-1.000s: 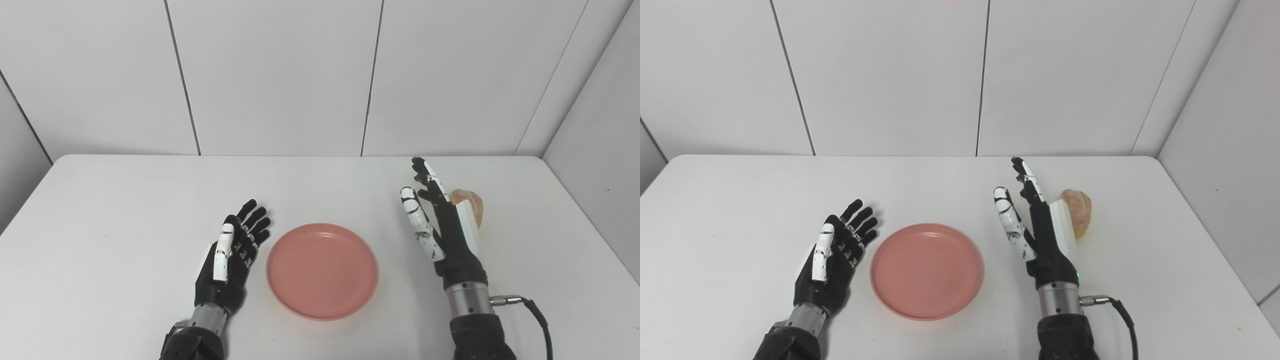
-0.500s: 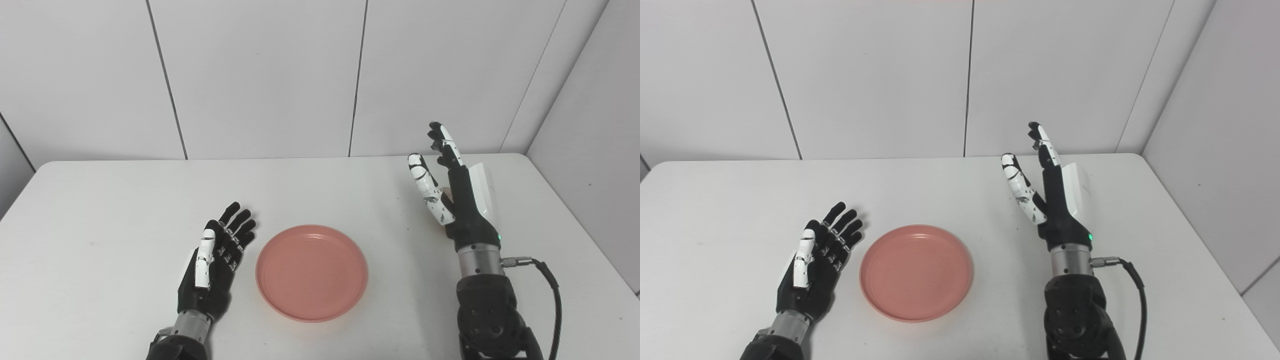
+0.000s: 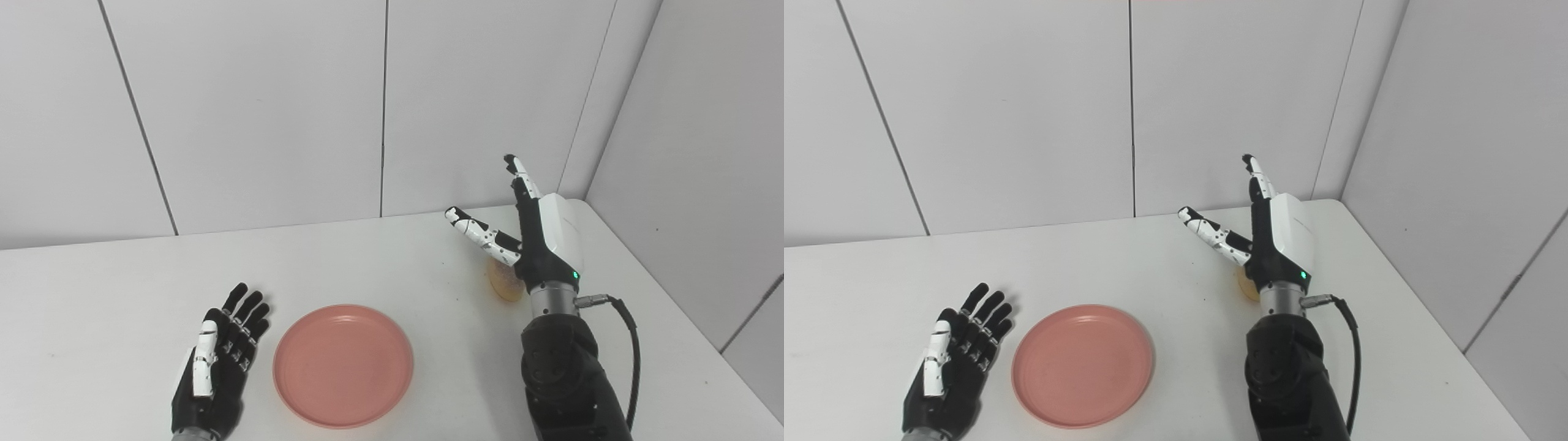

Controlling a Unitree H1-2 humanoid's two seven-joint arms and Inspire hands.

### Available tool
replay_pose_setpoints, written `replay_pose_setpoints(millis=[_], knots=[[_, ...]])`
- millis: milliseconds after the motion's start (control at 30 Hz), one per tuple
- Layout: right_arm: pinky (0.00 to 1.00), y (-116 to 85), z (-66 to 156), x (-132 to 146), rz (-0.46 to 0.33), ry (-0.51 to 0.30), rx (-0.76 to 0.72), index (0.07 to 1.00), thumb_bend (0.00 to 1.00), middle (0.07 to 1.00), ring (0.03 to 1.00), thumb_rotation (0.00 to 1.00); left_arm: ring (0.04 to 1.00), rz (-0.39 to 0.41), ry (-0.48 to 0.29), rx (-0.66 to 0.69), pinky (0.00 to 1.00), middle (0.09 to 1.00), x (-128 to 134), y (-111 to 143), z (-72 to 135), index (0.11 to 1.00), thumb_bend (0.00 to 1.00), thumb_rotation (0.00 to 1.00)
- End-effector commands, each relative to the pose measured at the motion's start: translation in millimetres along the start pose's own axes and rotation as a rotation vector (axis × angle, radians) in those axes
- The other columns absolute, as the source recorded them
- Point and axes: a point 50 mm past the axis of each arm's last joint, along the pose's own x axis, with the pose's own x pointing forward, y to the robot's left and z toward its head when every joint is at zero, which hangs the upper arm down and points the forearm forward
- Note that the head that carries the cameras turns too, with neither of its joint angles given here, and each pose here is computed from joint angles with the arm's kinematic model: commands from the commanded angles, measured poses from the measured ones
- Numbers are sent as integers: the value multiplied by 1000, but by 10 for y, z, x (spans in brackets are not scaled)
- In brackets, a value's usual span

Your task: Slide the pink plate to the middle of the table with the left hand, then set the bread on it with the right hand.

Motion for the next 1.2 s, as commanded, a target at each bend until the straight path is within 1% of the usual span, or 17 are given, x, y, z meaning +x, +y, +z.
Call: replay_pose_setpoints(millis=[0, 67, 233, 433, 700, 800, 933, 1167], knots=[[741, -81, 103, 133, -84, -11, -43, 936, 901, 906, 857, 726, 921, 20, 61, -11, 963, 914, -96, 110, -170, 900, 300, 1000], [731, -64, 91, 163, -86, 1, -79, 942, 911, 912, 858, 728, 920, 22, 61, -22, 963, 914, -96, 121, -171, 901, 299, 1000], [766, -45, 35, 245, -71, 43, -139, 960, 932, 938, 895, 709, 926, 25, 56, -25, 967, 918, -101, 128, -163, 902, 302, 1000], [733, -16, -66, 337, -48, 97, -191, 957, 965, 934, 880, 696, 930, 30, 58, -29, 975, 919, -103, 154, -153, 905, 298, 1000], [764, 27, -227, 426, -17, 182, -201, 968, 977, 954, 901, 689, 934, 27, 59, -30, 985, 927, -102, 168, -140, 914, 299, 1000], [755, 55, -284, 445, -5, 208, -210, 964, 971, 947, 897, 678, 932, 28, 60, -37, 982, 925, -104, 168, -133, 914, 298, 1000], [768, 94, -332, 461, 9, 233, -227, 958, 995, 936, 891, 705, 931, 28, 59, -40, 981, 926, -106, 181, -123, 916, 297, 1000], [769, 208, -487, 528, 39, 290, -240, 952, 1000, 930, 889, 732, 923, 46, 66, -56, 967, 918, -104, 192, -102, 909, 294, 1000]])
